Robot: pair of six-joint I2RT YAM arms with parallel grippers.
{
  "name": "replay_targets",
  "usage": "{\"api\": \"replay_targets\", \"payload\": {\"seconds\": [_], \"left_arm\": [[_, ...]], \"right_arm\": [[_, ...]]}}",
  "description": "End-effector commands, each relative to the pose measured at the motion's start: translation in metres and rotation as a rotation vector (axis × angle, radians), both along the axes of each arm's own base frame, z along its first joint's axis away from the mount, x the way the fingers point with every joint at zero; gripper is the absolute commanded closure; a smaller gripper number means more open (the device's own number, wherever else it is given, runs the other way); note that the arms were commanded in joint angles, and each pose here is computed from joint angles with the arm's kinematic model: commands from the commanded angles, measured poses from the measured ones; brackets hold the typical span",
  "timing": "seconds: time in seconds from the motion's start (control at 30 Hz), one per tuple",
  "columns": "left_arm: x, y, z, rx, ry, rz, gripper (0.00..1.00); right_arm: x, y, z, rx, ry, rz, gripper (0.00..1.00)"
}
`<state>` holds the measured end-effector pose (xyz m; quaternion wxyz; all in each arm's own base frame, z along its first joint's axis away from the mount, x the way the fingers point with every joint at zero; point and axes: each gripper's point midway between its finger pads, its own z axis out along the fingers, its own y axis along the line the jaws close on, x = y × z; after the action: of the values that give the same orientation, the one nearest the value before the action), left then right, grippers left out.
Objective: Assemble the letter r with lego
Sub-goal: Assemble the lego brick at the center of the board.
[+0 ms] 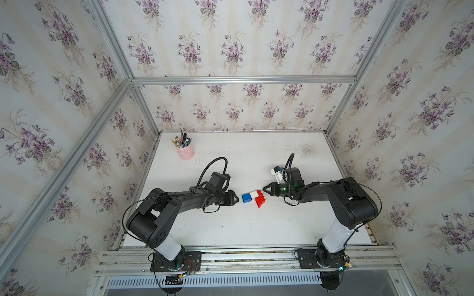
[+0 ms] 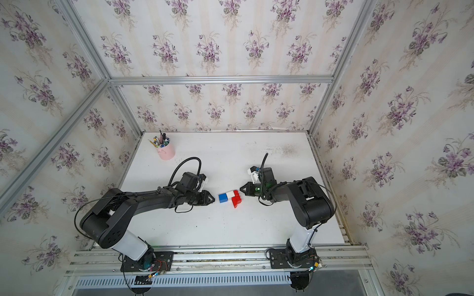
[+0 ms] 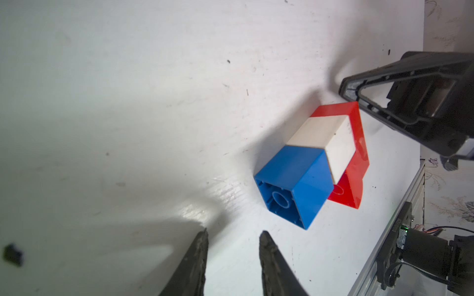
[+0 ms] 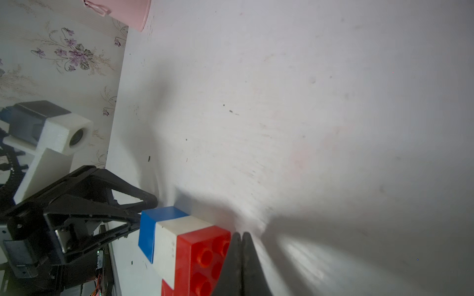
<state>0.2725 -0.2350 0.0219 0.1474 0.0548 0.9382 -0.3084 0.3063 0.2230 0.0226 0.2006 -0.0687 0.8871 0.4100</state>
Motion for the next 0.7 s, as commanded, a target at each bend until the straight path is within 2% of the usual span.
{"api": "replay_targets", "payload": {"seconds": [0.0,0.17,0.67], "left_arm": [[0.005,-0.007,0.005,-0.030,-0.014,-0.014,0.75],[0.009,-0.014,0.007,-0.042,-0.022,-0.029,0.84],[0.009,-0.035,0.008,-0.073,-0.016,-0.065,0.96]], "right_arm": [[-0.005,0.000,0.008,0.010,-0.024,0.015,1.00],[-0.007,-0.003,0.013,-0.004,-0.044,0.010,0.95],[-0.017,0.012,0.006,-0.004,-0.017,0.071,1.00]]}}
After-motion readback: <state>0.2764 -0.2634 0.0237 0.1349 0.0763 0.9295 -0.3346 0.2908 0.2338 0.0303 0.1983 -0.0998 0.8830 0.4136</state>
